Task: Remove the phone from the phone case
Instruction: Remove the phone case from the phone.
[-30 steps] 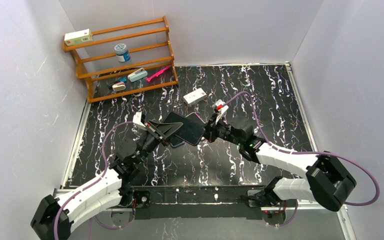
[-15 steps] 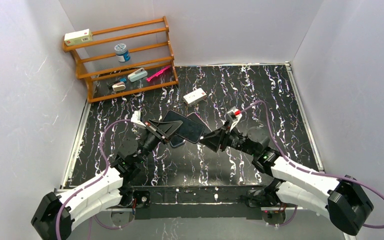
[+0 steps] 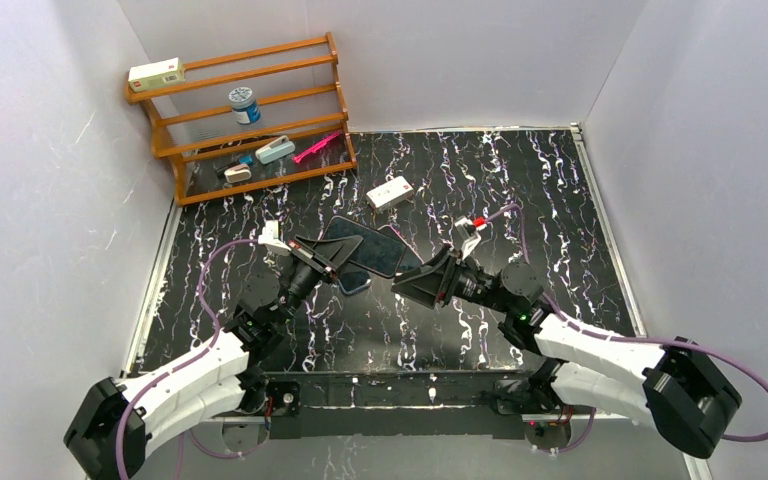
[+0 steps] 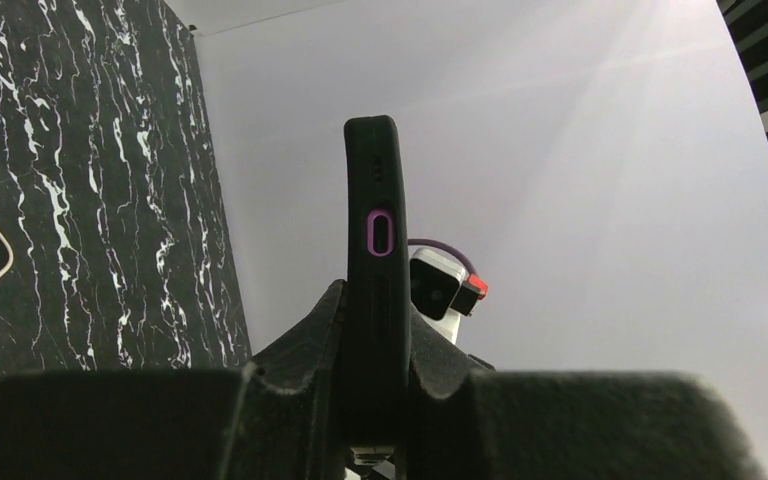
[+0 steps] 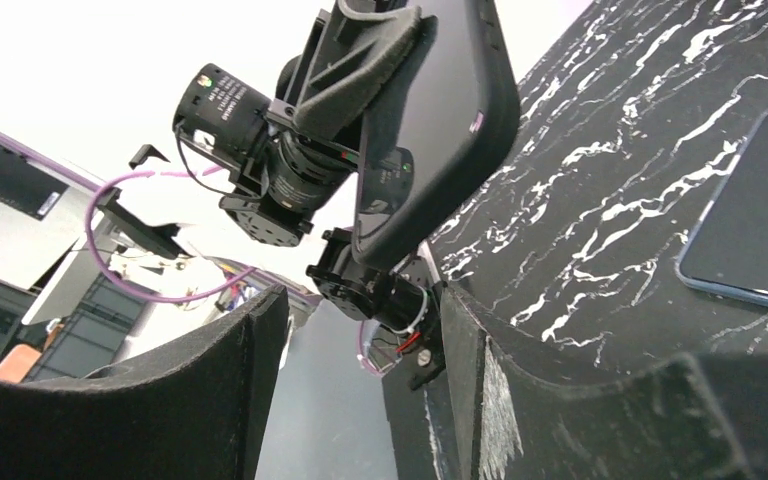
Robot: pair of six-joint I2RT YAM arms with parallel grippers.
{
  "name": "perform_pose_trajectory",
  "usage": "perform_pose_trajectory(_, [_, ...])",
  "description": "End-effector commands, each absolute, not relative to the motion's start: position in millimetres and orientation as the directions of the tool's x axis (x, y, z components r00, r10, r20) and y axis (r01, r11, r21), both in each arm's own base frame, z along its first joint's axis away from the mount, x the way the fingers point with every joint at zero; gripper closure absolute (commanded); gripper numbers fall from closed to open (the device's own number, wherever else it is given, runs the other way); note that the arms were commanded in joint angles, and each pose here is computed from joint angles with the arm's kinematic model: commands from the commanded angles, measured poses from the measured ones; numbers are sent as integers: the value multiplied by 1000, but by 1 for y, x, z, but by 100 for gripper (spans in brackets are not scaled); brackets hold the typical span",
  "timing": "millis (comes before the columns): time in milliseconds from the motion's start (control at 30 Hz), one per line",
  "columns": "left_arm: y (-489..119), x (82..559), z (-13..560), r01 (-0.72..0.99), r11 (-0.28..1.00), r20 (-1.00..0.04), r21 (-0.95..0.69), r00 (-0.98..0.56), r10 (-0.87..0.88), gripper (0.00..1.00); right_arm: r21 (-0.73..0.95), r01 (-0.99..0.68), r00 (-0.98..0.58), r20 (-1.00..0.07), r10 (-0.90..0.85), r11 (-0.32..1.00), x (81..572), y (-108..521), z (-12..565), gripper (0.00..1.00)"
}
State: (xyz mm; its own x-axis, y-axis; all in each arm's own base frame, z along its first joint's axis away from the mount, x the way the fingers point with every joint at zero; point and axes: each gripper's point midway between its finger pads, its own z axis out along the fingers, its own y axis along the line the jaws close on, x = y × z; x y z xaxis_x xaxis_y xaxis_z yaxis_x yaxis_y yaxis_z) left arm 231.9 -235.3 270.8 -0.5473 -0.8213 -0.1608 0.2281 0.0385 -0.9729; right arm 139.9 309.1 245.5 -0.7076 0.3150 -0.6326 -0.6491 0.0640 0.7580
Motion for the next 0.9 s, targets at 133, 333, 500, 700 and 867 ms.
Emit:
perform_pose_trajectory(133, [-228, 228, 320, 329, -66, -124, -942, -523, -843, 100, 722, -689, -680, -616, 396, -61, 141, 316, 299, 38])
perform_pose_trajectory(333, [-226, 225, 319, 332, -79, -115, -940, -526, -843, 100, 735, -675, -687, -601, 409, -55, 147, 319, 300, 48])
perform_pose_trajectory(500, [-228, 222, 322, 336, -86, -116, -938, -538, -835, 100, 744, -666, -692, -594, 410, -45, 151, 322, 296, 58])
perform_pose_trajectory(700, [-227, 220, 320, 331, -97, -107, -939, -547, -830, 100, 742, -669, -691, -602, 401, -39, 152, 325, 291, 79])
perform_pose_trajectory(867, [-229, 217, 315, 299, -125, -74, -946, -575, -815, 100, 677, -735, -623, -702, 346, 49, 156, 328, 271, 99])
